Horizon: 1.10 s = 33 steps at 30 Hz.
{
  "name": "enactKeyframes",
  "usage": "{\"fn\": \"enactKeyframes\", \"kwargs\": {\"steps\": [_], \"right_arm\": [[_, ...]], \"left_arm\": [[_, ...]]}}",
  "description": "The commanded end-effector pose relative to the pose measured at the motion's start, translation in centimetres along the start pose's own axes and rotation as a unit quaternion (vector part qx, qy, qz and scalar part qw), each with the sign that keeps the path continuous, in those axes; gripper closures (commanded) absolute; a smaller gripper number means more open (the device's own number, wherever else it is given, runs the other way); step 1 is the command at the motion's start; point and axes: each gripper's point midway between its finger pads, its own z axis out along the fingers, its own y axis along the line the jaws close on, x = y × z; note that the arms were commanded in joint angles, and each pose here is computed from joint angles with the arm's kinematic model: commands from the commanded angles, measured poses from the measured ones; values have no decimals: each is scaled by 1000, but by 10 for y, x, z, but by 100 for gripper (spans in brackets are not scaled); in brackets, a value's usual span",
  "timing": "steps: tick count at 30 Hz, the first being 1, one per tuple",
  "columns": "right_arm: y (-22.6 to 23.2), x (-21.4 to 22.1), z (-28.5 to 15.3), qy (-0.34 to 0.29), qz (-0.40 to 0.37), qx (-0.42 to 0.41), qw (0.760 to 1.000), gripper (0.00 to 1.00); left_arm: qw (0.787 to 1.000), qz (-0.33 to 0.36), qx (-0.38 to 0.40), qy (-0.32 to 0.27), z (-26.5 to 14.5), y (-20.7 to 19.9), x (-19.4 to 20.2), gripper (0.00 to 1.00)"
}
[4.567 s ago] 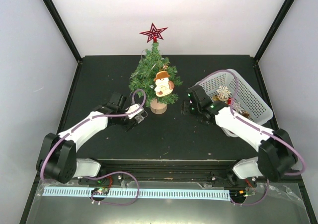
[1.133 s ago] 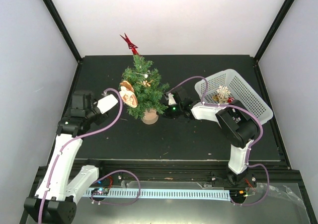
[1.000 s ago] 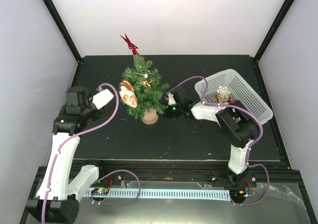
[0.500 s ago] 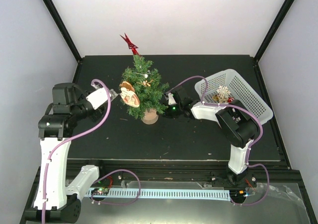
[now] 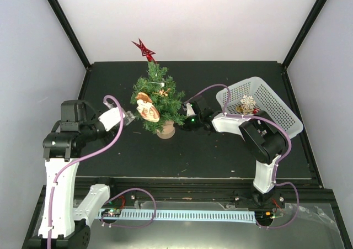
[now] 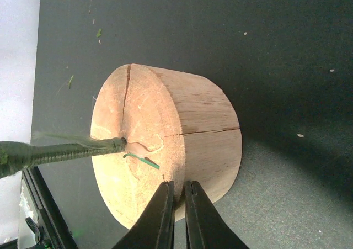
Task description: Decorate the small christmas tree
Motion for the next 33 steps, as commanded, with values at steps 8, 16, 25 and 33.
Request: {"fn": "enactKeyframes", "kwargs": {"steps": [8, 16, 25, 33], "right_arm": [[-33, 12, 11, 18, 27, 42, 999, 93], [-30, 11, 13, 14, 39, 28, 999, 94], [-19, 18, 19, 20, 47, 10, 999, 94], [-4, 25, 25, 25, 45, 2, 999, 94]], "left_arm": [[996, -12, 79, -36, -1, -41, 3, 70], [993, -27, 102, -45, 12, -55, 4, 68], [993, -24, 108, -36, 28, -65, -6, 64], [991, -9, 129, -33, 34, -76, -17, 62]]}}
